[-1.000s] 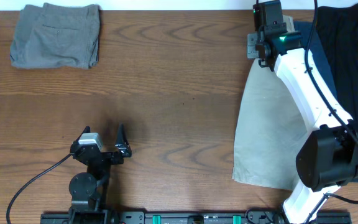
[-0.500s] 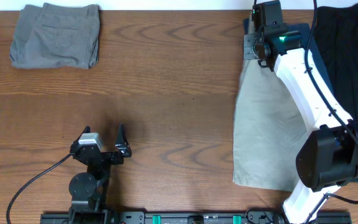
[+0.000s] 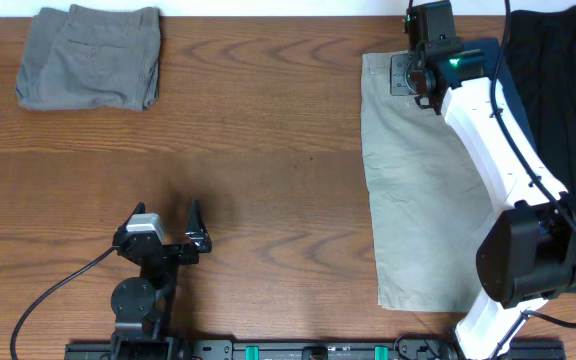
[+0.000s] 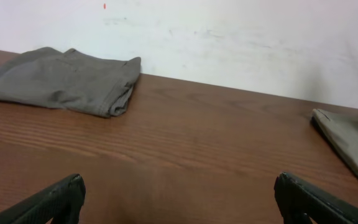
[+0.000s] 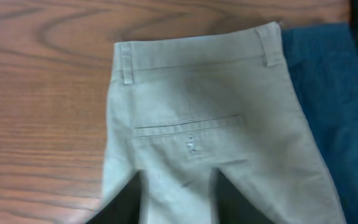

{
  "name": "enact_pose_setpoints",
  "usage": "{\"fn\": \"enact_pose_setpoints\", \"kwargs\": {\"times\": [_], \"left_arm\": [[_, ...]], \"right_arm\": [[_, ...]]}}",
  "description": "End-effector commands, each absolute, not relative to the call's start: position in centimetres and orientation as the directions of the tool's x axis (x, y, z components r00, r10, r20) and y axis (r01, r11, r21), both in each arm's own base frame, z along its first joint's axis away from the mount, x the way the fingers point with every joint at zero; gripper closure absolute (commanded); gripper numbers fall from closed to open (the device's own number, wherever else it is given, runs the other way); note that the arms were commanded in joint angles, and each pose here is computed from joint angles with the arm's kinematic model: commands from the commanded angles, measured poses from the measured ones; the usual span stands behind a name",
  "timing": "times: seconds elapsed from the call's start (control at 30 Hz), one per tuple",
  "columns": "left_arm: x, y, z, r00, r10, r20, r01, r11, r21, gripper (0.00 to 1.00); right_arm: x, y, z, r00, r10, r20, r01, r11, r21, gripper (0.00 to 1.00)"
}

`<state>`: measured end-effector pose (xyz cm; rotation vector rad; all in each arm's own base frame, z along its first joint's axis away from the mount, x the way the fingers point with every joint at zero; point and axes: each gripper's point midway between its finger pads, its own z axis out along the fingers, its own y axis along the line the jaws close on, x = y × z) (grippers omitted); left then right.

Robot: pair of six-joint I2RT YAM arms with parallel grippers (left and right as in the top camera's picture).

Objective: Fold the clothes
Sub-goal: 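Grasp the khaki trousers' waistband with the right gripper and pull left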

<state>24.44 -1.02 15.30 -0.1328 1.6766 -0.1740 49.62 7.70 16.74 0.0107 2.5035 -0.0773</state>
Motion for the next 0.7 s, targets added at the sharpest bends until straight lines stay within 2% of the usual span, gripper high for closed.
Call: {"fn": "enact_pose_setpoints", "kwargs": {"times": [0.0, 0.37, 0.67], "left_arm": [[24.4, -0.6, 13.7, -0.154, -0.177, -0.972, -0.015, 0.984, -0.177, 0.02], [24.4, -0.6, 13.7, -0.154, -0.177, -0.972, -0.015, 0.984, -0.177, 0.02], [24.4, -0.6, 13.7, -0.154, -0.177, -0.972, -0.015, 0.984, -0.177, 0.02]], "right_arm": [[49.8, 9.1, 16.6, -0.807, -0.014, -0.590, -0.017, 1.000, 0.000, 0.51], [50.8, 13.0, 6.2, -0.876, -0.131, -0.464, -0.134, 0.991, -0.025, 0.55], [51.2, 13.9, 2.9, -0.876, -0.173, -0.450, -0.135, 0.984, -0.116, 0.53]]}}
